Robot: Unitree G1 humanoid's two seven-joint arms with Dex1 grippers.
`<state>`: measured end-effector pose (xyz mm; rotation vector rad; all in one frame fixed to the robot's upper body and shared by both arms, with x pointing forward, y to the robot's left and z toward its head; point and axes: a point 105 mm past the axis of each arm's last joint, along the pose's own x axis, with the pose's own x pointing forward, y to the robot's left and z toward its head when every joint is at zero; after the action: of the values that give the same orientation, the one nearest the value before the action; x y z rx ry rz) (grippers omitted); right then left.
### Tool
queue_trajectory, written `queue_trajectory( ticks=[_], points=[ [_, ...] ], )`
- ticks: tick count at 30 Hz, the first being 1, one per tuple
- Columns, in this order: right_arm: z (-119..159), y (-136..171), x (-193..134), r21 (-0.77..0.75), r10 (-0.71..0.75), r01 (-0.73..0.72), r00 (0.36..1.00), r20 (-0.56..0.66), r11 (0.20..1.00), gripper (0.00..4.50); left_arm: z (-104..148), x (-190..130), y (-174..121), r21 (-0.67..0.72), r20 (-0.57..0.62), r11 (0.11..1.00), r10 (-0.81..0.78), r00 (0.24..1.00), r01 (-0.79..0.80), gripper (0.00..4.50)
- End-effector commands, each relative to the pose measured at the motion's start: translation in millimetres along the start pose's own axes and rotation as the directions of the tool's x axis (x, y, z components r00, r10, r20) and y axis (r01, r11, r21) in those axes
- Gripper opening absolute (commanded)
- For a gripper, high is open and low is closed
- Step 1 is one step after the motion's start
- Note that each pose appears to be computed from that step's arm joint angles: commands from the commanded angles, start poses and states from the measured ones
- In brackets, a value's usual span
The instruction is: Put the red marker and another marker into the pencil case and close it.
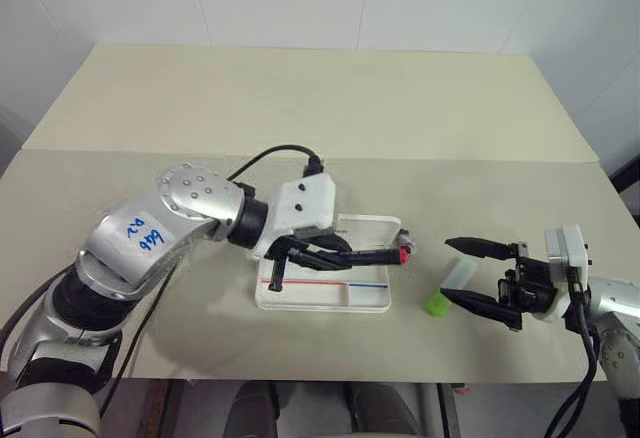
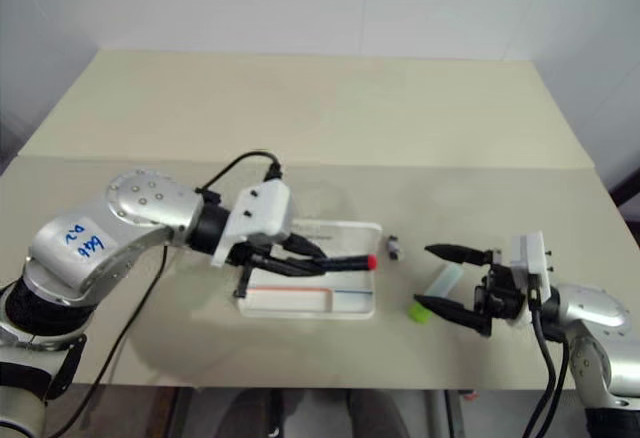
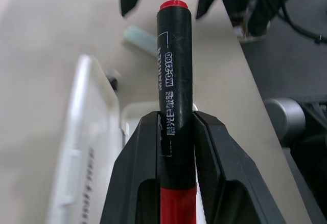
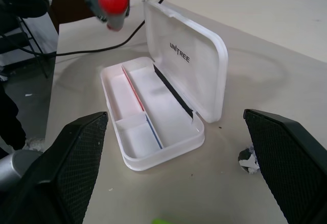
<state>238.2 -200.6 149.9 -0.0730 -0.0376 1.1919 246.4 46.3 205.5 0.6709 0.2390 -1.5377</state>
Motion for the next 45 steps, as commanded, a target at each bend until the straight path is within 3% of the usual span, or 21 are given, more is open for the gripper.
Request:
queue_trajectory(
  ticks=[1, 11, 36, 37, 45],
  points=[
    [5.6, 1.3, 1.5, -0.042, -0.003, 0.004, 1.0, 0.014, 0.999, 4.5, -1.6, 3.8, -2.7, 0.049, -0.028, 0.999, 0.008, 1.0, -0.007, 0.54],
    [3.3, 0.7, 0.6, -0.048, -0.028, 0.028, 1.0, 0.002, 0.998, 4.5, -33.8, 3.7, 7.1, 0.058, -0.162, 0.997, 0.06, 0.985, -0.051, 0.54],
    [0.4, 0.0, -1.3, -0.062, -0.069, 0.067, 0.997, -0.02, 0.996, 4.5, -44.0, 28.0, 17.4, 0.087, -0.195, 0.995, 0.07, 0.978, -0.054, 0.54],
    [0.3, -0.1, -1.4, -0.063, -0.07, 0.068, 0.997, -0.021, 0.996, 4.5, -43.1, 29.1, 18.1, 0.087, -0.193, 0.995, 0.073, 0.978, -0.057, 1.29],
    [-0.1, -1.8, -3.0, -0.068, -0.08, 0.078, 0.996, -0.027, 0.995, 4.5, -33.4, 33.1, 13.5, 0.06, -0.171, 0.998, 0.04, 0.984, -0.03, 3.88]
  ],
)
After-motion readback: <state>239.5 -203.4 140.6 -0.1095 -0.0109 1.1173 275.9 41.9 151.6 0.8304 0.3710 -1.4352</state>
